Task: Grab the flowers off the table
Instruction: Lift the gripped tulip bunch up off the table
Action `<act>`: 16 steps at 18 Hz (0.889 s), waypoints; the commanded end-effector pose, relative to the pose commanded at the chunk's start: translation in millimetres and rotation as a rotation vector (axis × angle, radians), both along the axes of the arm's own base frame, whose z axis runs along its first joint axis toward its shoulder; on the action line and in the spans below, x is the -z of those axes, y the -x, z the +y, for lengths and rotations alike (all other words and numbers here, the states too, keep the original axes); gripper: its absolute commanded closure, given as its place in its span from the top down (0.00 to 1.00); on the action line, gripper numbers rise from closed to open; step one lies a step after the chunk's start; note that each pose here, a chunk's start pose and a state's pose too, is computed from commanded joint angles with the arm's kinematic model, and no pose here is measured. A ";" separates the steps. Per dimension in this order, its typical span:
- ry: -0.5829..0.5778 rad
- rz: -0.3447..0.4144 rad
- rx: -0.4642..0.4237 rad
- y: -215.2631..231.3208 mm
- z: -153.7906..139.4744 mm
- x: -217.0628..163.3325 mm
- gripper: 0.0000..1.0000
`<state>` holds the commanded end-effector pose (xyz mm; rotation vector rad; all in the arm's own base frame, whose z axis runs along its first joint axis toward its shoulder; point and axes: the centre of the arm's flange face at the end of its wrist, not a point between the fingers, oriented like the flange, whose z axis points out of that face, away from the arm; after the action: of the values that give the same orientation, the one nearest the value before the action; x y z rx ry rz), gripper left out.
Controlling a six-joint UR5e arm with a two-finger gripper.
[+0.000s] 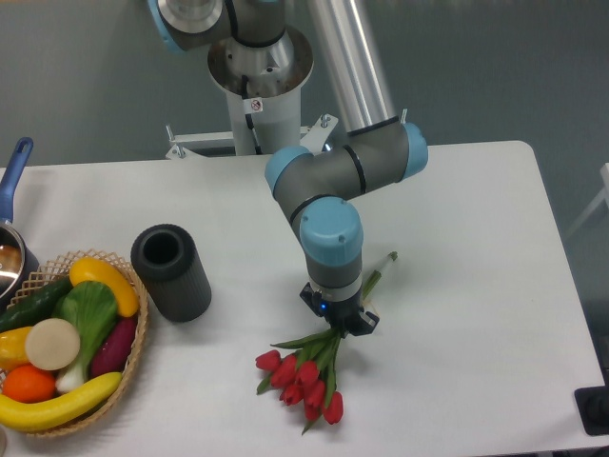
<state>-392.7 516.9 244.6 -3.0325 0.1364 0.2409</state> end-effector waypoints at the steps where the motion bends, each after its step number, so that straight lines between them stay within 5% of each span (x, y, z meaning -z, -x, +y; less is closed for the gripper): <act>1: 0.000 0.009 -0.001 0.5 -0.4 -4.9 0.00; 6: -0.031 0.058 -0.067 38.8 -30.2 -51.6 0.00; 10: 0.067 -0.028 0.095 50.9 -23.3 -89.9 0.00; 16: 0.064 -0.067 0.094 65.3 -13.3 -120.9 0.00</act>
<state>-458.1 503.7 365.5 -3.0825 0.2865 0.1289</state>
